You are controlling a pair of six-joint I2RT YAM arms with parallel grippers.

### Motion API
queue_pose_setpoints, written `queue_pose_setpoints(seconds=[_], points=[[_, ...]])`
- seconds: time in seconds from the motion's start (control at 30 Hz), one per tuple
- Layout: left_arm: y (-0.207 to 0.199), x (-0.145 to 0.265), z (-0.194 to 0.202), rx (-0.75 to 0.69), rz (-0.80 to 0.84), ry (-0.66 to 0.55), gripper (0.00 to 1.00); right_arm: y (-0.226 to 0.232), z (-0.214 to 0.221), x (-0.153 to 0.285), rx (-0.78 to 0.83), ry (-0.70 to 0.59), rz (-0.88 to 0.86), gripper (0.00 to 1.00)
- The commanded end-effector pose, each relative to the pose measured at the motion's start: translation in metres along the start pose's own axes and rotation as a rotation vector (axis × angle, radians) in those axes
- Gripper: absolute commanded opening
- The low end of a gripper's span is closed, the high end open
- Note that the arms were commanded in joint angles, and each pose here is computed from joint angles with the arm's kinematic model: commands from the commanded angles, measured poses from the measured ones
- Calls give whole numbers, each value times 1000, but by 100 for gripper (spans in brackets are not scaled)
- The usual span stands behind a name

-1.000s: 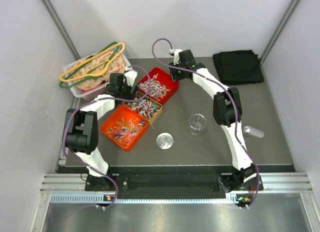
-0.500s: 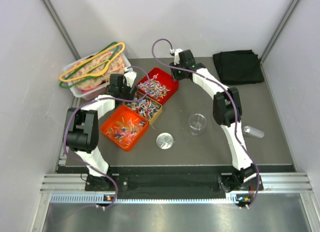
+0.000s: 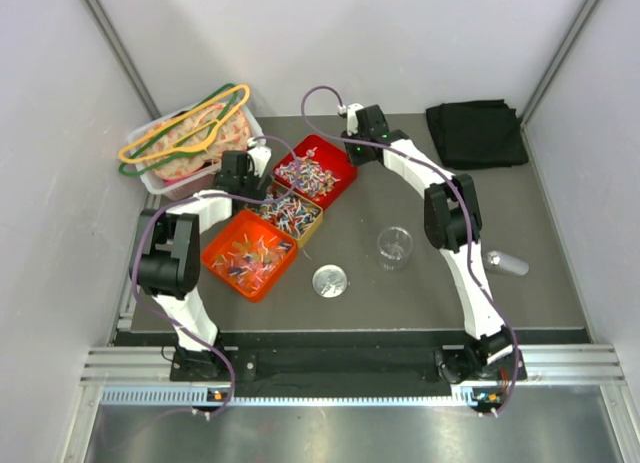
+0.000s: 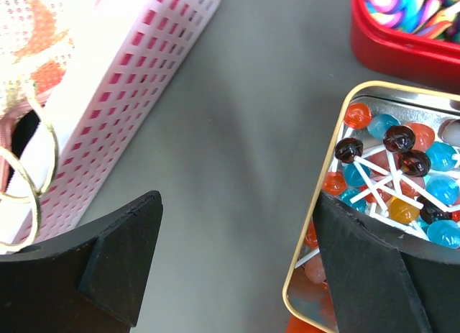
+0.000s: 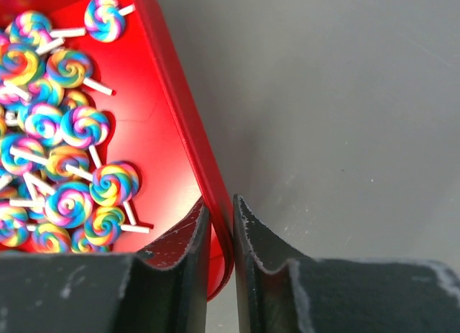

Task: Pack the candies
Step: Adjust the storage box at the center of the board.

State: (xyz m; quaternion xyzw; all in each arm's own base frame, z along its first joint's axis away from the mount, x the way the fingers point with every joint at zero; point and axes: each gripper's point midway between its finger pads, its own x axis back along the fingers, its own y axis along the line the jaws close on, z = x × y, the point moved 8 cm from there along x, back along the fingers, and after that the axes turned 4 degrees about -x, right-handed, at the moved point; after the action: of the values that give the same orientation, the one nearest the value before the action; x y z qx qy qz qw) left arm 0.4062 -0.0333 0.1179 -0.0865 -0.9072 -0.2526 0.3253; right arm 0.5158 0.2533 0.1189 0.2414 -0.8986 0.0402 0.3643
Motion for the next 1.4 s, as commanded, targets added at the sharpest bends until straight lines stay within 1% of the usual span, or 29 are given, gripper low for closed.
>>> queue_pose_setpoints(seconds=[0.0,0.13,0.27,0.37,0.4,0.7,0.77,0.8,0.83,0.87,0.9,1.0,1.17,1.23,1.37], points=[[14,-5,2,3,-97,1,89,-5,-16,26,36,-58,82,13],[19,-5,4,9,-132,16,89,-17,-17,40,12,-57,106,12],[23,-7,12,7,-154,49,89,-41,-15,49,-19,-57,146,12],[28,-10,17,6,-173,76,89,-50,-14,56,-25,-58,160,11],[29,-11,19,8,-181,84,89,-56,-13,58,-25,-58,189,11],[39,-12,19,6,-189,81,89,-79,-10,74,-41,-64,247,11],[38,-9,14,5,-156,45,89,-81,-12,77,-36,-70,241,15],[39,-5,8,7,-147,21,90,-80,-13,79,-32,-71,234,21],[39,-3,5,14,-131,3,91,-79,-14,80,-30,-74,228,33],[36,-1,0,19,-94,-24,91,-78,-16,82,-26,-82,222,36],[38,4,-7,27,-87,-52,92,-77,-18,83,-25,-86,211,43],[36,12,-24,54,-23,-110,93,-77,-22,87,-27,-90,210,50],[38,26,-41,76,-5,-171,95,-73,-28,92,-30,-102,185,53],[35,32,-49,80,47,-209,95,-73,-30,93,-31,-106,185,53],[25,42,-51,54,160,-222,95,-71,-33,98,-33,-114,181,54]])
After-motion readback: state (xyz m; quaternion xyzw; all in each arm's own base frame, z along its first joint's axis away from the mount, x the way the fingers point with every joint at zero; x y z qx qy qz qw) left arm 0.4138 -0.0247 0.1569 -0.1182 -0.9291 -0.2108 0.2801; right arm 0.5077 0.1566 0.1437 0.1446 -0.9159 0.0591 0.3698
